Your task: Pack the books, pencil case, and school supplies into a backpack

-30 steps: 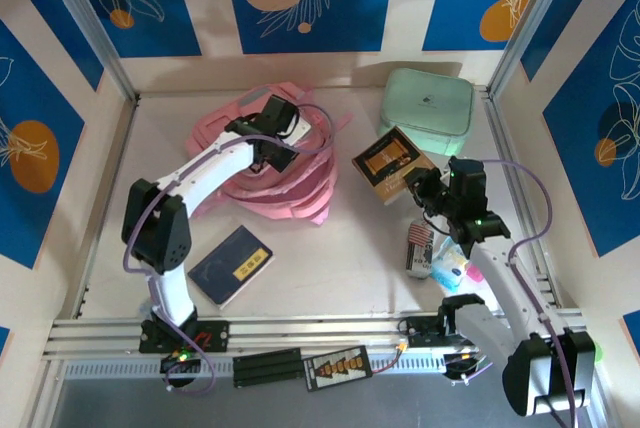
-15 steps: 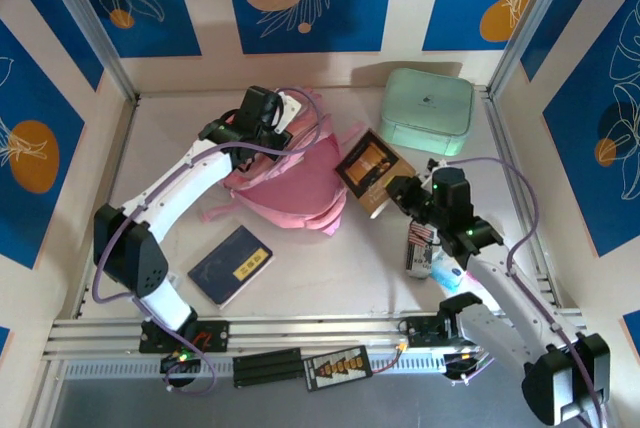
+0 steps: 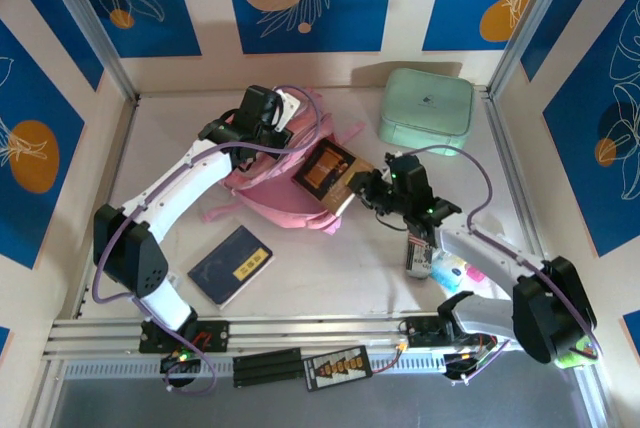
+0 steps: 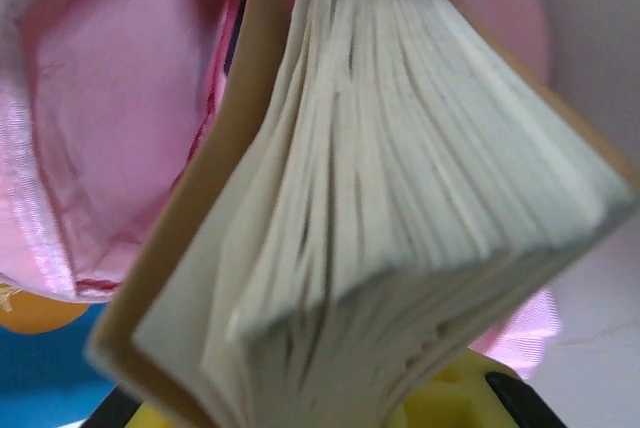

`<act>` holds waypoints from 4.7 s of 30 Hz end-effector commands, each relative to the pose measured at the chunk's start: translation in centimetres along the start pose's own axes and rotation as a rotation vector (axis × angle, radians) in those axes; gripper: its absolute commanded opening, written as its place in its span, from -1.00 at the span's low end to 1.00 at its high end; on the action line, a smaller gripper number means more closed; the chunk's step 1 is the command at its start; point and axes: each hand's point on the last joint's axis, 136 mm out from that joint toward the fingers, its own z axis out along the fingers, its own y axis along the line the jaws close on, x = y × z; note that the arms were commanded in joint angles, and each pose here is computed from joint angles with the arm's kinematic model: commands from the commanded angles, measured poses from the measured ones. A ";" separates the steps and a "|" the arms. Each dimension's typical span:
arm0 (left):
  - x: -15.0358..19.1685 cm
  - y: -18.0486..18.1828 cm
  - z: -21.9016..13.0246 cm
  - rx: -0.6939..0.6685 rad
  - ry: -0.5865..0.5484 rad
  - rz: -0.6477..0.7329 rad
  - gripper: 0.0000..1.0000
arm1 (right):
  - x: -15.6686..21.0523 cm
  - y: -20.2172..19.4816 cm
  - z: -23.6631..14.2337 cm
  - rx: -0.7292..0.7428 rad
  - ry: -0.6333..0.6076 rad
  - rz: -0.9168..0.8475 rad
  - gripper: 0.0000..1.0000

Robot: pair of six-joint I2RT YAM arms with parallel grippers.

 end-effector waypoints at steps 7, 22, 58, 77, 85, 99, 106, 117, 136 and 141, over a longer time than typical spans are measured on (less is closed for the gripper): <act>-6.3 1.4 -4.3 -0.006 -0.244 -0.085 -1.00 | -2.6 9.2 3.5 -0.260 0.005 0.084 -0.80; -6.3 0.8 -3.5 0.023 -0.253 -0.107 -1.00 | 0.0 0.0 13.4 0.039 0.033 0.272 -0.81; -6.5 -0.1 -2.5 0.148 -0.242 -0.124 -1.00 | -2.5 7.5 21.8 -0.329 0.109 -0.003 -0.64; -5.8 -0.3 -1.9 0.152 -0.226 -0.148 -1.00 | -4.2 3.8 21.9 -0.123 0.119 0.032 0.04; -5.5 -0.2 -0.2 0.156 -0.207 -0.143 -1.00 | -5.1 3.3 15.5 -0.097 0.039 -0.076 0.15; -3.2 0.2 6.6 0.150 -0.082 -0.185 -1.00 | -7.3 -4.6 4.5 0.158 -0.148 -0.020 0.14; -2.8 -0.9 7.4 0.215 -0.010 -0.298 -0.03 | -6.7 -5.0 -0.3 0.236 -0.183 -0.100 0.32; 4.2 1.4 -1.3 0.156 -0.012 -0.478 1.00 | -1.4 -5.1 -3.3 0.374 -0.024 -0.370 0.70; 12.6 8.8 -7.0 -0.062 -0.013 -0.672 0.99 | 18.3 -0.7 8.1 0.559 0.466 -0.937 0.96; 14.0 10.0 -6.8 -0.114 0.012 -0.723 0.99 | 20.3 -2.6 9.1 0.665 0.579 -1.013 0.97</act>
